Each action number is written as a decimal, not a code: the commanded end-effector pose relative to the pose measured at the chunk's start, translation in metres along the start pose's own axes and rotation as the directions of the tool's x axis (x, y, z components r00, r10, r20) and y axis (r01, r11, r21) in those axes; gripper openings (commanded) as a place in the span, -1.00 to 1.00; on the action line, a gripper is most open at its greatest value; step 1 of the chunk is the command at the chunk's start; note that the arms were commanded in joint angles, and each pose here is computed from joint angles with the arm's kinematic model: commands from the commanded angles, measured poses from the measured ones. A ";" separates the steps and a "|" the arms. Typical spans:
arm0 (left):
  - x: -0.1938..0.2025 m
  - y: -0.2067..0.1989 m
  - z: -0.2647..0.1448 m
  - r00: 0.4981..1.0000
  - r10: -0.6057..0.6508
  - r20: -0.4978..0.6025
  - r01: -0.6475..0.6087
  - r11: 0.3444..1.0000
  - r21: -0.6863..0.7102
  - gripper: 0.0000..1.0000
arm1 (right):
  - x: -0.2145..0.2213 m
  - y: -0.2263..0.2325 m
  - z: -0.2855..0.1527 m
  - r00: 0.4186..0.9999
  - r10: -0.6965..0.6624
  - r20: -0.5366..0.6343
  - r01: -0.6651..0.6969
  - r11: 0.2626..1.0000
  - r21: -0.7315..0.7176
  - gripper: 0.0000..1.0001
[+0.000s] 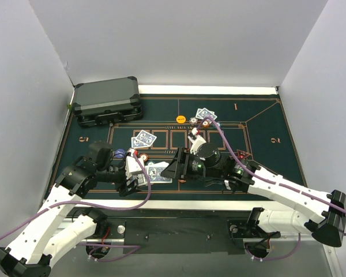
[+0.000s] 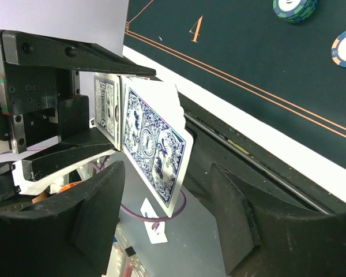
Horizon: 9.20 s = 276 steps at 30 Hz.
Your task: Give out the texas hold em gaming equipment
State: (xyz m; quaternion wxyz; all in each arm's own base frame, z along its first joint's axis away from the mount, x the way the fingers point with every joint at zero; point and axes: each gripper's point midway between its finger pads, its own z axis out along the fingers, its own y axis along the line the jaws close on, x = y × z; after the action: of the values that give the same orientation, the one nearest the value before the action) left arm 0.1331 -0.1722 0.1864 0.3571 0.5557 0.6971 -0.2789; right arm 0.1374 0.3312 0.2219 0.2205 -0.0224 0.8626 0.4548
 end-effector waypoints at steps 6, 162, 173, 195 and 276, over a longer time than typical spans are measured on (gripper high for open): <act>-0.021 0.004 -0.002 0.996 0.048 0.073 -0.047 0.999 -0.013 -1.00 | 0.000 -0.001 -0.001 0.998 0.045 0.041 -0.044 0.999 -0.030 -0.13; -0.018 0.005 0.004 0.997 0.000 0.075 0.001 1.000 -0.004 -1.00 | -0.085 -0.204 -0.047 0.927 0.288 0.239 -0.344 0.906 0.245 -1.00; -0.020 0.006 0.004 0.997 0.008 0.076 -0.007 1.000 -0.007 -1.00 | -0.089 -0.266 -0.031 0.922 0.310 0.232 -0.378 0.852 0.362 -1.00; -0.019 0.006 0.006 0.997 0.002 0.075 -0.002 1.000 -0.001 -1.00 | -0.112 -0.218 -0.089 0.931 0.123 0.344 -0.286 0.830 0.478 0.15; -0.026 0.004 0.002 0.994 0.009 0.106 -0.009 1.000 -0.002 -1.00 | -0.001 0.012 0.011 0.997 0.042 -0.071 -0.050 0.992 -0.113 -0.54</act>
State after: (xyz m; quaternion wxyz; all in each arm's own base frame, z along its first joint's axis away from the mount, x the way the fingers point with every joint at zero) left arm 0.1364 -0.1787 0.1813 0.3548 0.5378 0.7055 -0.2951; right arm 0.1398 0.3387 0.2093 0.1937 -0.0031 0.8513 0.4875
